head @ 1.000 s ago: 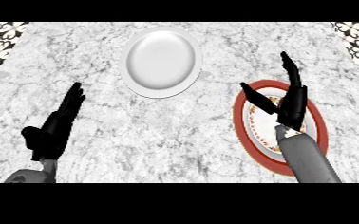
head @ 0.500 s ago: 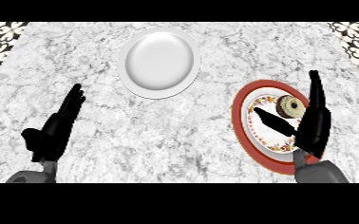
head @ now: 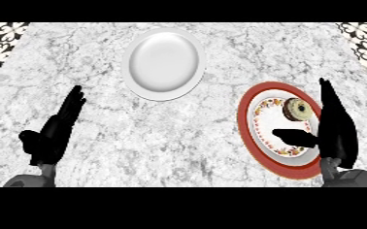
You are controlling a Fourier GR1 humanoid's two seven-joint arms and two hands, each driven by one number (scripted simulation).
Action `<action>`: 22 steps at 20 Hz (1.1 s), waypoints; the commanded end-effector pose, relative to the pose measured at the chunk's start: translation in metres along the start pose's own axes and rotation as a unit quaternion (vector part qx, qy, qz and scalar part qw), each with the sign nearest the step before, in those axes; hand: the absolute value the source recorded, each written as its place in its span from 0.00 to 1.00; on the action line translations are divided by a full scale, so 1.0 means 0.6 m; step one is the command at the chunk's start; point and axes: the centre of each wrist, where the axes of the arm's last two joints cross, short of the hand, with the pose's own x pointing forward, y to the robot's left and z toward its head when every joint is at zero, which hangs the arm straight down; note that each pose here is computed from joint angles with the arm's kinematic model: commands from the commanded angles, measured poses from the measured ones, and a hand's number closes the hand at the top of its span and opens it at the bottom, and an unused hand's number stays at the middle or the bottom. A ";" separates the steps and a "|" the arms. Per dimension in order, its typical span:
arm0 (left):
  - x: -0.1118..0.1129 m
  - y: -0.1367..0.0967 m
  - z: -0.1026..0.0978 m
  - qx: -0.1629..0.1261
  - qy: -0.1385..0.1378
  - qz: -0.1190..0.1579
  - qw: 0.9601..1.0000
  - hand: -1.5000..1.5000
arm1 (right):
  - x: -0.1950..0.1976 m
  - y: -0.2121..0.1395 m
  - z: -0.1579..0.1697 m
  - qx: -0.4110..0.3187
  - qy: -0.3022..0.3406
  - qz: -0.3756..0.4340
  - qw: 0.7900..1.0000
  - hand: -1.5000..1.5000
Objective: Pick the cupcake from the plate and place it in the plate
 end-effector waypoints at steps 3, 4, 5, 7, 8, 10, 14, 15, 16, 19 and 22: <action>0.012 -0.016 -0.015 0.002 -0.003 -0.003 1.000 0.50 | 0.033 -0.024 0.003 0.045 0.073 0.045 0.995 0.00; 0.009 -0.028 -0.015 0.000 -0.008 0.001 1.000 0.50 | 0.073 -0.019 -0.003 0.039 0.081 0.053 0.995 0.00; 0.015 0.010 0.018 -0.020 -0.004 0.003 1.000 0.50 | 0.040 -0.022 0.009 0.042 0.089 0.060 0.993 0.00; -0.001 -0.012 0.010 -0.003 -0.001 0.006 1.000 0.50 | 0.069 -0.041 -0.012 0.048 0.101 0.067 0.991 0.00; -0.007 -0.005 -0.038 -0.006 0.000 0.008 1.000 0.50 | 0.054 -0.021 0.014 0.049 0.096 0.068 0.992 0.00; 0.010 -0.016 -0.023 -0.011 -0.008 0.012 1.000 0.50 | 0.061 -0.010 0.015 0.062 0.112 0.099 0.987 0.00; -0.034 0.011 0.021 -0.006 0.001 0.003 1.000 0.50 | 0.025 -0.009 -0.027 0.091 0.128 0.100 0.982 0.00; -0.004 -0.002 -0.008 -0.010 0.004 0.006 1.000 0.50 | 0.042 -0.021 -0.033 0.089 0.127 0.098 0.983 0.00; -0.025 -0.029 0.003 -0.002 0.000 0.000 1.000 0.50 | 0.023 -0.033 -0.026 0.092 0.125 0.096 0.983 0.00; 0.008 -0.008 -0.030 -0.005 0.001 0.003 1.000 0.50 | 0.026 -0.013 -0.038 0.095 0.126 0.104 0.982 0.00; 0.002 0.011 -0.031 0.001 -0.006 0.005 1.000 0.50 | 0.004 0.025 -0.048 0.095 0.132 0.101 0.981 0.00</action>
